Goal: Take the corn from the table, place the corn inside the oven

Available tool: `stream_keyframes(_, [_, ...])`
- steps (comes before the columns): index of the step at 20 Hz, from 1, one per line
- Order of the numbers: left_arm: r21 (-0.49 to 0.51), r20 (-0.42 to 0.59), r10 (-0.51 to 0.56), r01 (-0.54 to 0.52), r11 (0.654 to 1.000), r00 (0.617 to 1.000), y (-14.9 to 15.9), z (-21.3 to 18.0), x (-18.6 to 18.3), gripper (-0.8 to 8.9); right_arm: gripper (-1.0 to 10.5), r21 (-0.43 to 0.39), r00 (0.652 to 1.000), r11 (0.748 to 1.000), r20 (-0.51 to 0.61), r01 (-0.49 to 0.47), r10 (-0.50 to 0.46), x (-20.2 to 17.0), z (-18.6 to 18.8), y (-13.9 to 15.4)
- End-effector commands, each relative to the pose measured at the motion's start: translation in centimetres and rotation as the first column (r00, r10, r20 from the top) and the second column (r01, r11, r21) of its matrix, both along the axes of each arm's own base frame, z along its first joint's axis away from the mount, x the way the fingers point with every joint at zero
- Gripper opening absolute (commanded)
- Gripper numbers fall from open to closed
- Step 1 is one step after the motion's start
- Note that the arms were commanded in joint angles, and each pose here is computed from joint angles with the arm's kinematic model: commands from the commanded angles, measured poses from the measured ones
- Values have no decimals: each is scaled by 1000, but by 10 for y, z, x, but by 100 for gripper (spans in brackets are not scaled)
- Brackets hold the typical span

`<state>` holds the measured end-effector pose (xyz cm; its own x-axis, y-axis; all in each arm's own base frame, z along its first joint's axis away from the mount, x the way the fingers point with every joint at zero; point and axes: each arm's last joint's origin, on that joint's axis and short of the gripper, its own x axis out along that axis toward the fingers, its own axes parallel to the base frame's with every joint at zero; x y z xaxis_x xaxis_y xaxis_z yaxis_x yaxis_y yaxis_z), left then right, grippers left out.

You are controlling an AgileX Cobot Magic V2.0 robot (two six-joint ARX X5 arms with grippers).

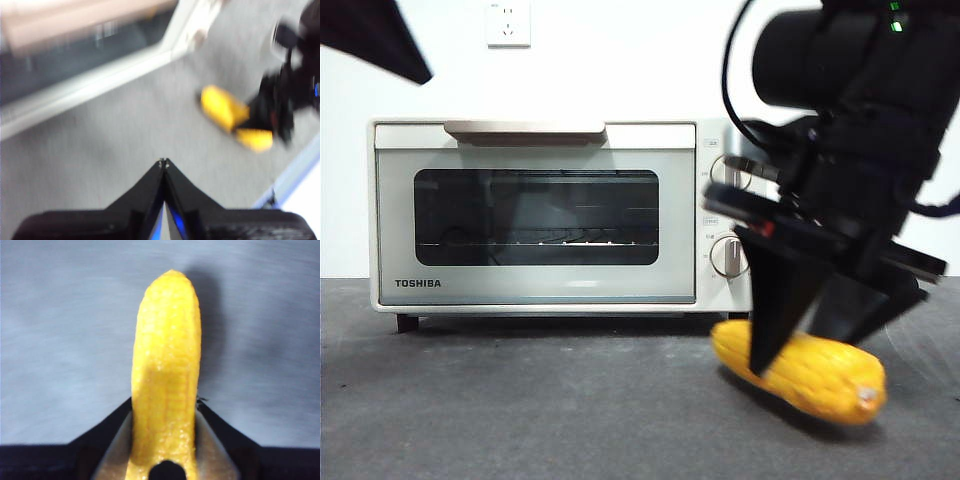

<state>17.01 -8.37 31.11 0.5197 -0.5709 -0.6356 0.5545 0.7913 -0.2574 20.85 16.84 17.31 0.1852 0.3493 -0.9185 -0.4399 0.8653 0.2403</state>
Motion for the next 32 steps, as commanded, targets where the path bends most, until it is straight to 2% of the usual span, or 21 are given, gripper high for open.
stream_keyframes(1, [-27, 86, -3, 5, 1000, 996, -3, 6, 7, -5, -12, 50, 998, 998, 42, -41, 39, -8, 17, 13])
stream_keyframes(4, [-68, 188, 7, 6, 998, 982, -7, 14, 15, -5, -12, 120, 987, 986, 123, -119, 104, -22, 47, 29])
stream_keyframes(8, [-113, 297, 20, 14, 994, 955, -12, 20, 27, -5, -12, 206, 960, 956, 228, -208, 160, -40, 100, 41])
stream_keyframes(12, [-122, 341, 45, -3, 993, 939, -17, 19, 41, -5, -12, 268, 934, 927, 313, -261, 173, -51, 142, 42])
stream_keyframes(18, [-56, 346, 136, -124, 991, 928, -22, 5, 60, -5, -12, 304, 900, 906, 408, -295, 156, -63, 188, 31])
stream_keyframes(25, [3, 300, 131, -138, 990, 945, -27, -14, 76, -5, -12, 290, 870, 911, 477, -292, 126, -74, 218, 13])
stream_keyframes(32, [35, 259, 121, -134, 990, 958, -31, -26, 84, -5, -12, 300, 857, 908, 504, -291, 108, -83, 227, 1])
